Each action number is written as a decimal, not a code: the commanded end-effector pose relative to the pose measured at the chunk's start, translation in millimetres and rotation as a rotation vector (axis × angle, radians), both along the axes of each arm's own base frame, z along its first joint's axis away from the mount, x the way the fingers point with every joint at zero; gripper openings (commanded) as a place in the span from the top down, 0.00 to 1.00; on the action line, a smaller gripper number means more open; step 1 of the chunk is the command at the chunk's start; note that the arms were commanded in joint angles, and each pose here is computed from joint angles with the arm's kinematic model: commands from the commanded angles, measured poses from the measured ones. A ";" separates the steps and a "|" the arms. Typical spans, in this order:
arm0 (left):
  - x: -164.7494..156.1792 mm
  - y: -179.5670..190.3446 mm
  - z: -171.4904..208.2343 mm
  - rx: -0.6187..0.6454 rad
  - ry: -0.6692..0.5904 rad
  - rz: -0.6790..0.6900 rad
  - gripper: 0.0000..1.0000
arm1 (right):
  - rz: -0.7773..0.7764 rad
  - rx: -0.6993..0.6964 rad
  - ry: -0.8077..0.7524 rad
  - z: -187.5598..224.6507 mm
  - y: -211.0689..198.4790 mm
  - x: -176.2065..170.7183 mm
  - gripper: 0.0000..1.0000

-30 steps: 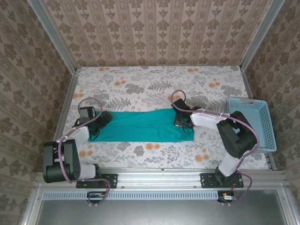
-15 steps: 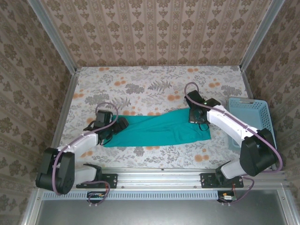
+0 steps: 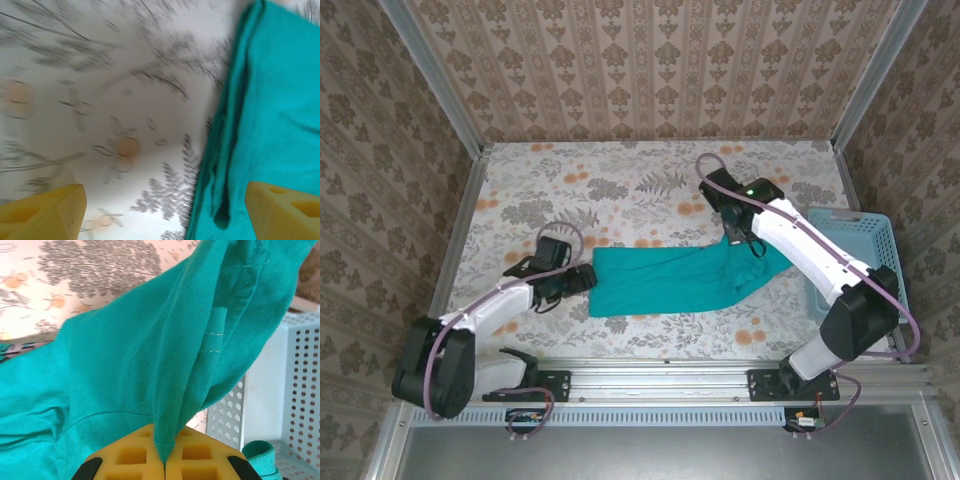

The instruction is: Fold the inside-out t-shirt

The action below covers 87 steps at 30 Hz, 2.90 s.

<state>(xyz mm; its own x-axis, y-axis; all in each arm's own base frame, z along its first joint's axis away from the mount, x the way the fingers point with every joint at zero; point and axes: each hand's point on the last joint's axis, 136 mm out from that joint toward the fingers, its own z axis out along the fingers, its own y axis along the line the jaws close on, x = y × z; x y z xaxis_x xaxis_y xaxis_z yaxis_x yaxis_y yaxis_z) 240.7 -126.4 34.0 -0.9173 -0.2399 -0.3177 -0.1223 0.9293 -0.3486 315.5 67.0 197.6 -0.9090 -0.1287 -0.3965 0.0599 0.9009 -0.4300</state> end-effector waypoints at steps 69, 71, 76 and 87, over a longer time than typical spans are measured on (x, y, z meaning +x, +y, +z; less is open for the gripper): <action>-34.6 -59.8 -18.9 -0.205 -0.151 -0.111 0.61 | 0.212 0.972 0.132 -60.3 351.8 7.9 0.92; -35.0 -57.2 -18.5 -0.198 -0.152 -0.103 0.61 | 0.214 0.978 0.127 -56.3 351.3 7.4 0.91; -34.9 -43.9 -17.6 -0.165 -0.154 -0.062 0.60 | 0.199 0.944 0.145 -70.0 347.1 6.2 0.86; -46.7 38.0 6.9 0.003 -0.198 0.188 0.44 | 0.297 0.862 0.058 -22.2 318.7 -2.0 0.48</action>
<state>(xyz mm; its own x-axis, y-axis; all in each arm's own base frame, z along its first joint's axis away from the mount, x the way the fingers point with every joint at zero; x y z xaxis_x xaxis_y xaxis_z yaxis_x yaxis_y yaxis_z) 210.7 -117.8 49.9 -0.7735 -0.3926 -0.4975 -0.1317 0.8675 -0.4797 319.3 406.0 127.8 -0.9460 -0.0208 -0.3234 -0.1684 0.8842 0.4358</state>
